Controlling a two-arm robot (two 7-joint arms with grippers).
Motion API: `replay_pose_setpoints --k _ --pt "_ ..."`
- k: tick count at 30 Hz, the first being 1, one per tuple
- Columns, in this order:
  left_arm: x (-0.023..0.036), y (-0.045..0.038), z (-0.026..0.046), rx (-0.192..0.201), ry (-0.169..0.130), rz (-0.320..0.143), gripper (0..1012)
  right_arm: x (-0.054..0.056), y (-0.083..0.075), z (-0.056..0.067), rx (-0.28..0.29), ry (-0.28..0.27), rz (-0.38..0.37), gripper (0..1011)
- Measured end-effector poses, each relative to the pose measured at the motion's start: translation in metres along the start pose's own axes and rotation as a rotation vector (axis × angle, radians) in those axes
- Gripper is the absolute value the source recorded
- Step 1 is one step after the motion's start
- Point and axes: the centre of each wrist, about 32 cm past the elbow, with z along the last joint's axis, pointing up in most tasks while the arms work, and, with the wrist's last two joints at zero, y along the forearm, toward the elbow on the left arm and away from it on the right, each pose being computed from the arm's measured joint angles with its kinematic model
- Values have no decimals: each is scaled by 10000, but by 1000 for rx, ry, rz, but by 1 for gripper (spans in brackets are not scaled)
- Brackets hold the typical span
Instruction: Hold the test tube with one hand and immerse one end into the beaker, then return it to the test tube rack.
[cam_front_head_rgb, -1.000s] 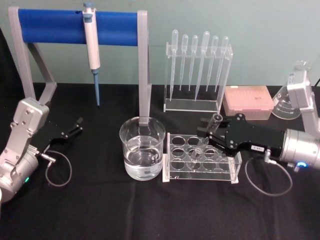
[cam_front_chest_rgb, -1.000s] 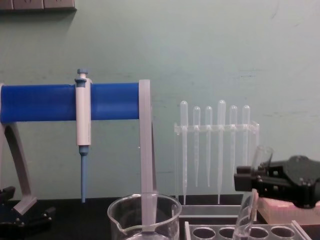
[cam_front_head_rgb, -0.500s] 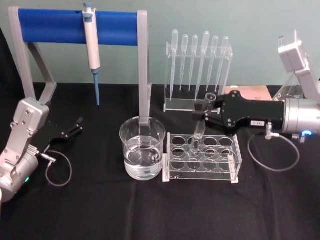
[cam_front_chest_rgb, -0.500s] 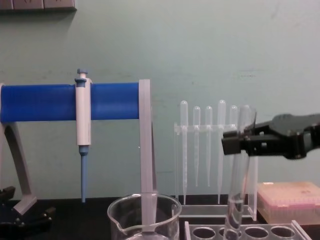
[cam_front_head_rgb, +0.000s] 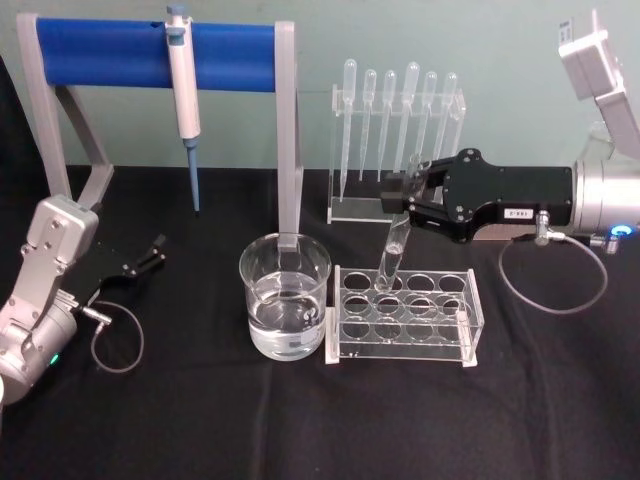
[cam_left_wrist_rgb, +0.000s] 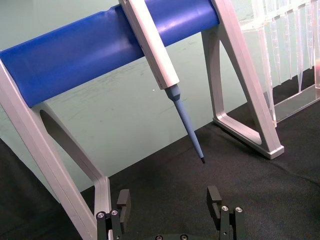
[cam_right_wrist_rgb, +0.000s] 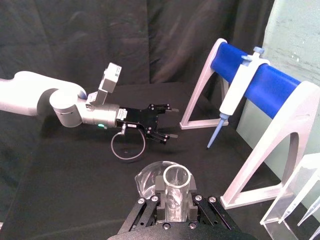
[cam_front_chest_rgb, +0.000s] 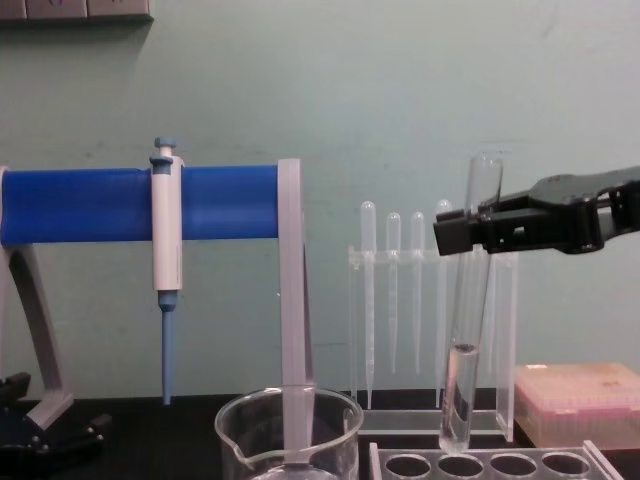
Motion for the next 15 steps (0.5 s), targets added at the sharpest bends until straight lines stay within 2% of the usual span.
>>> replay_pose_setpoints --k 9,15 --pt "0 0 0 0 0 0 1000 17 -21 137 -8 -20 2 225" --pt "0 0 0 0 0 0 1000 14 -20 138 -18 -23 1 225"
